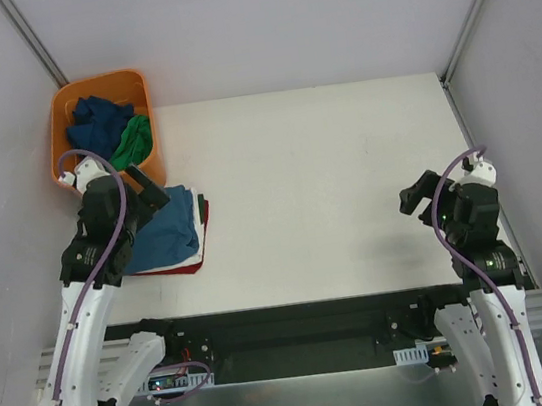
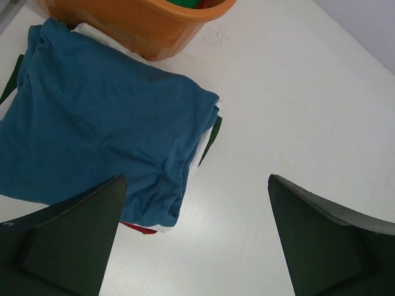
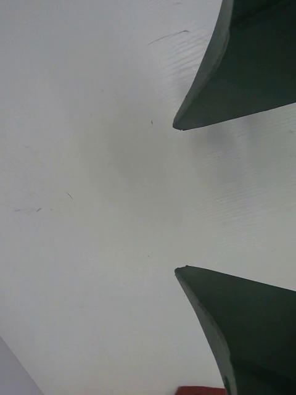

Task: Fold and stack the t-shirts
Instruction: Grab crumpled tshirt from bin with the left arm

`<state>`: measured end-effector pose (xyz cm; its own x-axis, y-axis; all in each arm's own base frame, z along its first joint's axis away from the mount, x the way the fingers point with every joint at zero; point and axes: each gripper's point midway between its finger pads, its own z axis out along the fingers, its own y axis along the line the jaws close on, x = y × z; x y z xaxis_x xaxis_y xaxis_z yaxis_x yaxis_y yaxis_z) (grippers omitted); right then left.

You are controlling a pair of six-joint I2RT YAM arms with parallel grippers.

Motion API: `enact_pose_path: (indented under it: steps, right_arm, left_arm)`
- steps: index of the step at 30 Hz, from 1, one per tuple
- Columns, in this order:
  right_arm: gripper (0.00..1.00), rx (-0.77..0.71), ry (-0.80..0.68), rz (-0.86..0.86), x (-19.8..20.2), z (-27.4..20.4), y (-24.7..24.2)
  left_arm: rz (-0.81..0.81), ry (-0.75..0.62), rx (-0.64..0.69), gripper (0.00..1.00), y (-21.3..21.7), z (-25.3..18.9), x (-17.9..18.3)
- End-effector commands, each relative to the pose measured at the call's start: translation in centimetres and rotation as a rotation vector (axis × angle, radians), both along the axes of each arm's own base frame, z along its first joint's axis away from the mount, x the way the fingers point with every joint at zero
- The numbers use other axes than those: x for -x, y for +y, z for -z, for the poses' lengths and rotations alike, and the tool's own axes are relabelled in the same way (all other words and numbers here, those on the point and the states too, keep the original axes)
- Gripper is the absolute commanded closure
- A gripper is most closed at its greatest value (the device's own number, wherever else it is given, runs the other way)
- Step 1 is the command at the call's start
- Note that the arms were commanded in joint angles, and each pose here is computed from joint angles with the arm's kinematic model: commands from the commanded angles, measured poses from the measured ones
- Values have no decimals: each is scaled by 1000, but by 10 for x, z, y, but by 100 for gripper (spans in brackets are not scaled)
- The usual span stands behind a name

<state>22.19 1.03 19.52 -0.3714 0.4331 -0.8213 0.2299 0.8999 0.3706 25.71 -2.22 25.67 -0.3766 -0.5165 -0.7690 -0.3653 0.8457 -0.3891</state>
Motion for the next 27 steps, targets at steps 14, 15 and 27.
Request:
enact_pose_path:
  steps: [14,15,27]
  right_arm:
    - [4,-33,-6,-272,-13,0,42]
    - [4,-39,6,-280,-14,2,43]
    - [4,-114,38,-470,-9,1,76]
  left_arm:
    - [-201,74,-178,1,70,-34,-167]
    - [-218,71,-162,1,81,-34,-176]
    - [-257,219,-362,1,163,26,-284]
